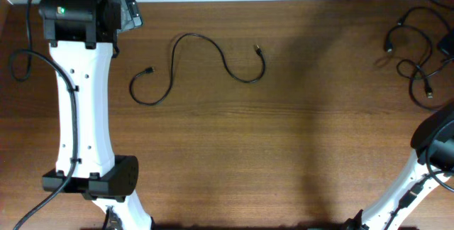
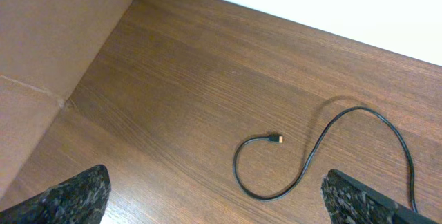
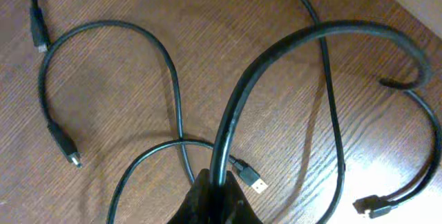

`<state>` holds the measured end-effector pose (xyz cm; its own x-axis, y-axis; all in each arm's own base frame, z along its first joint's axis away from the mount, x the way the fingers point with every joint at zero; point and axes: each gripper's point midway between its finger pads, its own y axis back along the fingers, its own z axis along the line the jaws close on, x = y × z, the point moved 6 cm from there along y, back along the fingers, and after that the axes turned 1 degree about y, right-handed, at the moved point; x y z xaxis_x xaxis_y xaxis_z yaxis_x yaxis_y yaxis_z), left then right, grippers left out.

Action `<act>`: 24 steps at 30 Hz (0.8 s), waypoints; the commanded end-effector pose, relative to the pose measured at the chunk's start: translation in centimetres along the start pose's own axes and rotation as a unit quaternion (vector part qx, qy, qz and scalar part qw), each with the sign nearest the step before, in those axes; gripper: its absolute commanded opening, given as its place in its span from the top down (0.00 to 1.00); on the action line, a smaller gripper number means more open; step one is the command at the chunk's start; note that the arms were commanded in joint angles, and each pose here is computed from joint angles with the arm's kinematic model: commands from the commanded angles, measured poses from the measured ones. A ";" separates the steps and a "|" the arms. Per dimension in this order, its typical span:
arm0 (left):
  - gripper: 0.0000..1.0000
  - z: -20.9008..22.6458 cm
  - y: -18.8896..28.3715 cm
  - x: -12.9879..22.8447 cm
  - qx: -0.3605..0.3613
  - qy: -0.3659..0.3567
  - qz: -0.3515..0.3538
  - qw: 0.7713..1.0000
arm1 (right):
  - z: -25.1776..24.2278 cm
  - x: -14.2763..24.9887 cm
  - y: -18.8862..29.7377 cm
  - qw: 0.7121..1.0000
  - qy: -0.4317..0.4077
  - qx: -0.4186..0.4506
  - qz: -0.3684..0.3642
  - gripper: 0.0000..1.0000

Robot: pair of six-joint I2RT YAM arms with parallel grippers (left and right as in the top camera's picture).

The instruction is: Untangle cables

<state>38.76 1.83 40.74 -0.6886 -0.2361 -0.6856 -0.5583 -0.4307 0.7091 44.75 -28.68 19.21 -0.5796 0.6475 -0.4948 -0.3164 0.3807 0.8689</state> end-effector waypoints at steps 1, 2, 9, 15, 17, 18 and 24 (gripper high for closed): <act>0.01 0.6 0.8 -0.2 0.006 0.004 -0.009 1.000 | -0.6 -2.6 8.4 0.996 -0.031 -0.022 -0.083 0.96; 0.01 0.5 0.6 -0.2 0.005 0.003 -0.007 1.000 | -1.3 -2.5 10.3 0.995 -0.053 -0.011 -0.089 0.96; 0.01 -1.6 -2.6 0.0 0.006 -0.010 0.018 1.000 | 4.1 3.6 12.9 1.000 0.018 -0.013 0.002 0.96; 0.01 -1.7 -2.6 -0.1 0.010 -0.009 0.018 1.000 | 6.5 5.0 11.4 0.999 0.050 0.008 -0.002 0.96; 0.01 -1.7 -2.6 -0.1 0.010 -0.008 0.016 1.000 | 6.6 5.9 10.0 0.998 0.056 0.015 0.013 0.96; 0.01 -1.7 -2.6 -0.1 0.010 -0.008 0.016 1.000 | 6.6 6.1 9.7 0.998 0.057 0.015 0.015 0.93; 0.01 -1.7 -2.6 -0.2 0.011 -0.007 0.013 1.000 | 7.2 4.1 12.8 0.993 0.110 -0.029 -0.038 0.01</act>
<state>41.09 1.33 38.65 -0.7111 -0.2378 -0.6616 -0.5452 -0.4077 0.7325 43.69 -16.74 24.80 -0.7107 0.5152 -0.4791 -0.3196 0.3702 0.8722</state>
